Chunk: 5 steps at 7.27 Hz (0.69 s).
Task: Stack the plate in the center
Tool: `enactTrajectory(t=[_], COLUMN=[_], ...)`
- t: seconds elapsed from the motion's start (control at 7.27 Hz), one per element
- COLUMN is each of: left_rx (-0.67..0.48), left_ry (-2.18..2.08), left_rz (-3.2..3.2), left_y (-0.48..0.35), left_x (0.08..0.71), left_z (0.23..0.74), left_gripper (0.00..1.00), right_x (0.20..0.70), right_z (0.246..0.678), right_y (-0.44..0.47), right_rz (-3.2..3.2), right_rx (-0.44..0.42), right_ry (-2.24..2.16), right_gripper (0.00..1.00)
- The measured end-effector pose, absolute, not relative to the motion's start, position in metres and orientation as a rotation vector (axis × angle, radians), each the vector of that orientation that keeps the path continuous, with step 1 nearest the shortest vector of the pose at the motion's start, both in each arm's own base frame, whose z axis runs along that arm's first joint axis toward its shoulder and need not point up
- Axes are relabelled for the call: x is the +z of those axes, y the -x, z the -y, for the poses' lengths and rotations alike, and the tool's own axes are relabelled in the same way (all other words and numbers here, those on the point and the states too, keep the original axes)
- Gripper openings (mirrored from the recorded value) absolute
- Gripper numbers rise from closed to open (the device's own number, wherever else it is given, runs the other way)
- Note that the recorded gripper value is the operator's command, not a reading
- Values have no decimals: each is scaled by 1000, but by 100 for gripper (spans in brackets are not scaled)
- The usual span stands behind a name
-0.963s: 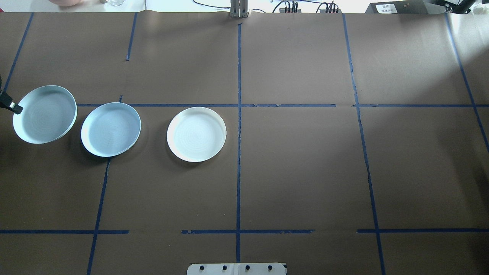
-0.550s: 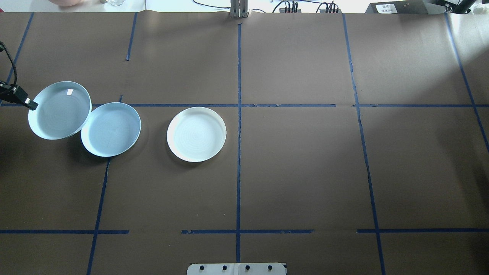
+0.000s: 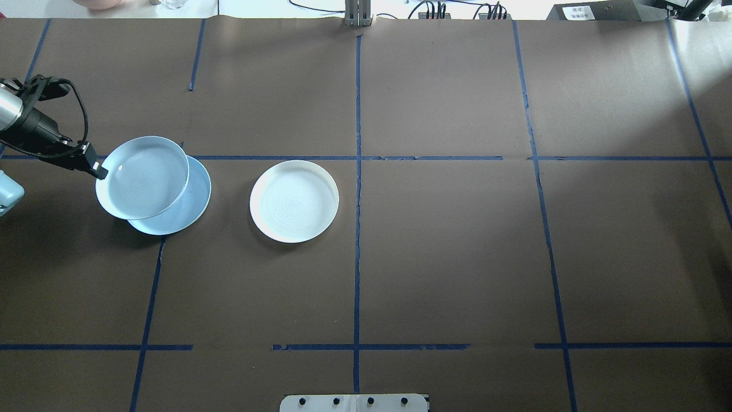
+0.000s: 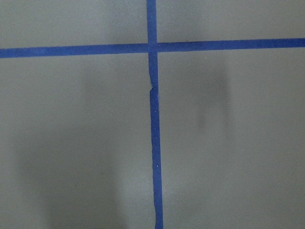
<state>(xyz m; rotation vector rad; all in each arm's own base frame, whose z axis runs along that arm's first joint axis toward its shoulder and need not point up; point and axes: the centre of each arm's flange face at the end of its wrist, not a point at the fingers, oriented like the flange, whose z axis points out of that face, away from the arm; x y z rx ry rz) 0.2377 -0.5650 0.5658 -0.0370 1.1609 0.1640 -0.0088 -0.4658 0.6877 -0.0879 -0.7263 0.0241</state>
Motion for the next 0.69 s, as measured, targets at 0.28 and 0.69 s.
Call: enactTrajectory(t=[0.28,0.69], left_rx=[155,153], left_ry=[47,59], left_rz=[-1150,-1147], left_y=[-257,-268], left_x=[556,552], left_z=[558,553], left_gripper=[0,0], right_x=[688,688], right_z=[466,466], right_y=[9,9], right_rz=[726,726], right_rx=[24,24], right_ry=[88,88], right_gripper=[100,100])
